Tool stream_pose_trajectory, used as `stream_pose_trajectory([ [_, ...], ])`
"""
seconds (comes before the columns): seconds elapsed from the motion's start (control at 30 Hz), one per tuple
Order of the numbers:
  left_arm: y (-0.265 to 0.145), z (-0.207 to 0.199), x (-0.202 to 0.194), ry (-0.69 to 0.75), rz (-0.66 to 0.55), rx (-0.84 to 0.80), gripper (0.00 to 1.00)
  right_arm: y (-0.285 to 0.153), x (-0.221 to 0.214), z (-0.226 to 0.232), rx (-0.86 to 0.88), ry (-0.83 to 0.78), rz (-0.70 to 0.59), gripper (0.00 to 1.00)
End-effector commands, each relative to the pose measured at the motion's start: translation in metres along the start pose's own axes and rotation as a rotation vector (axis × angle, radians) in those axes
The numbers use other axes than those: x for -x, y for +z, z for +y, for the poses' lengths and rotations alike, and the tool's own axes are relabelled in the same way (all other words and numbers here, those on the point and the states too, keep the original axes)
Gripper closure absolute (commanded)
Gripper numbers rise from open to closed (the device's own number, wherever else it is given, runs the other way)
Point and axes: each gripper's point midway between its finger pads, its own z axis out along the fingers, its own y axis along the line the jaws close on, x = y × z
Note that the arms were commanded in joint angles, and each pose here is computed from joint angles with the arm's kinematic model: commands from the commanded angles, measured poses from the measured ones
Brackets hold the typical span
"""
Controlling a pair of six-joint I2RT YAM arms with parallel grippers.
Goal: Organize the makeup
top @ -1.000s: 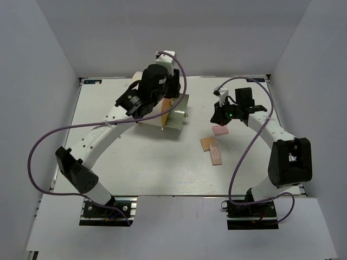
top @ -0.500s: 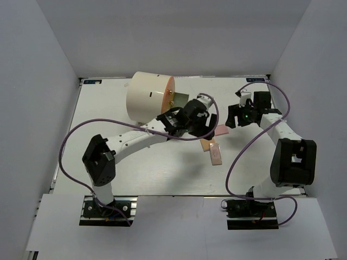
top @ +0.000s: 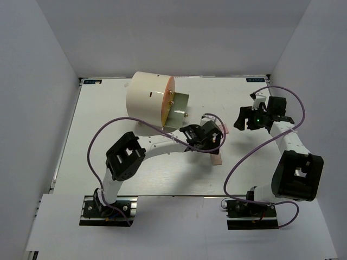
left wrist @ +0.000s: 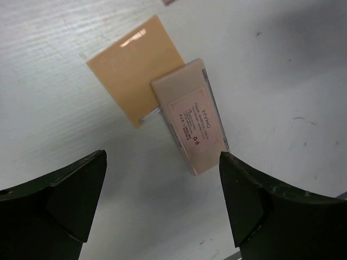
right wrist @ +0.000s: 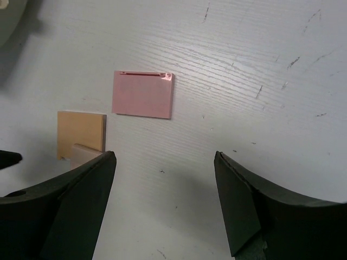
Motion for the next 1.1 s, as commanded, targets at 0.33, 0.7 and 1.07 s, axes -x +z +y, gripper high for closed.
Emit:
stream_pose_trajectory([
  [0.33,0.032,-0.038,-0.028,-0.078,-0.023,0.066,0.03,-0.025,0.01,-0.002,0.081,0.07,-0.101,0.21],
  [0.7,0.062,-0.027,-0.05,-0.101,-0.004,0.225,0.03,-0.038,0.017,0.0,0.125,0.09,-0.146,0.21],
  [1.07,0.069,-0.005,-0.072,-0.074,-0.003,0.348,0.12,-0.045,0.018,0.001,0.157,0.114,-0.169,0.21],
])
